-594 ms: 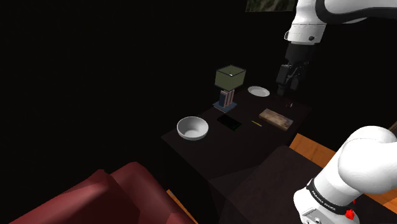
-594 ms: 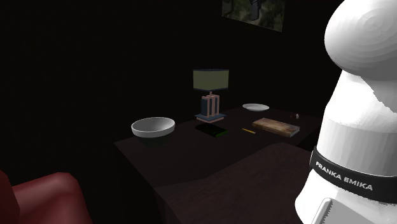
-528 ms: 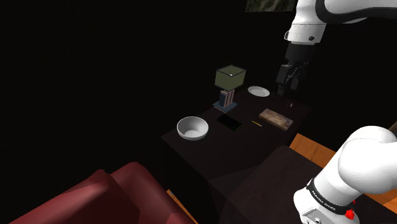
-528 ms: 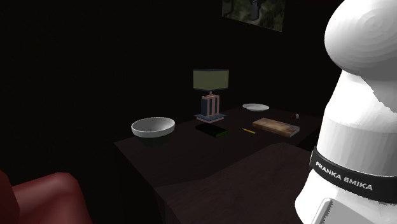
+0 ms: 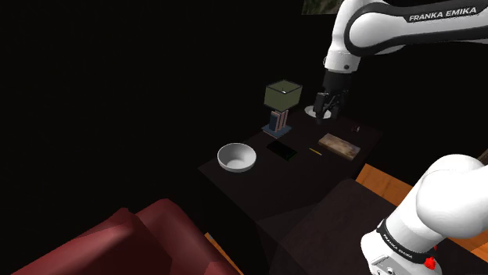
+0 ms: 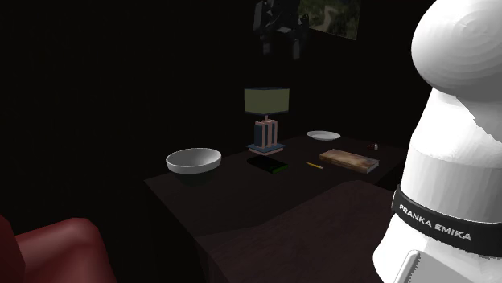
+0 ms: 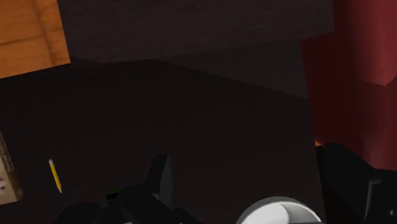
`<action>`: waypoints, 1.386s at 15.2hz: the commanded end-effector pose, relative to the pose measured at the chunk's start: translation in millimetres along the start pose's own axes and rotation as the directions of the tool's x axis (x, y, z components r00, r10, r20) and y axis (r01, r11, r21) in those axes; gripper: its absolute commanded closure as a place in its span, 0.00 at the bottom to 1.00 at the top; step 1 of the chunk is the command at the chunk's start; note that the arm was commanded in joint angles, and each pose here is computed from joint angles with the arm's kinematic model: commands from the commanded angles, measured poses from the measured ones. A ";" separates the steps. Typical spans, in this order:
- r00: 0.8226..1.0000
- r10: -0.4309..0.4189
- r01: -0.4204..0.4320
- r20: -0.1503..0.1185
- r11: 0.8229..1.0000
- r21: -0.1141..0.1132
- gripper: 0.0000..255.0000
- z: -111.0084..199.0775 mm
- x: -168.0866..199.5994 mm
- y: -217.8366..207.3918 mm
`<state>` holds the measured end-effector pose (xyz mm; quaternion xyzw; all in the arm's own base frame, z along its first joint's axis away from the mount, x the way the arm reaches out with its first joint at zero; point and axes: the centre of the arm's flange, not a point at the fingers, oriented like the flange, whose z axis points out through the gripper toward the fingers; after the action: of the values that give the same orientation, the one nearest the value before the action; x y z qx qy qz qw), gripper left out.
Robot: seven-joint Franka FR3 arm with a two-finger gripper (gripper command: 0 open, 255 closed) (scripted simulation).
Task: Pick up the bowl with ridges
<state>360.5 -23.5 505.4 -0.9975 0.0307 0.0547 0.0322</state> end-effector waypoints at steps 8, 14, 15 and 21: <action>1.000 -0.021 0.021 -0.015 0.999 0.029 0.00 72.4 91.1 3.2; 0.999 -0.035 0.036 -0.024 0.998 0.048 0.00 119.6 153.5 3.3; 0.999 -0.037 0.038 -0.025 0.998 0.051 0.00 127.4 164.0 3.1; 0.998 -0.051 0.053 -0.034 0.996 0.070 0.00 174.0 226.8 1.0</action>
<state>557.4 -29.6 317.7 -0.9970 0.0087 0.0375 0.0669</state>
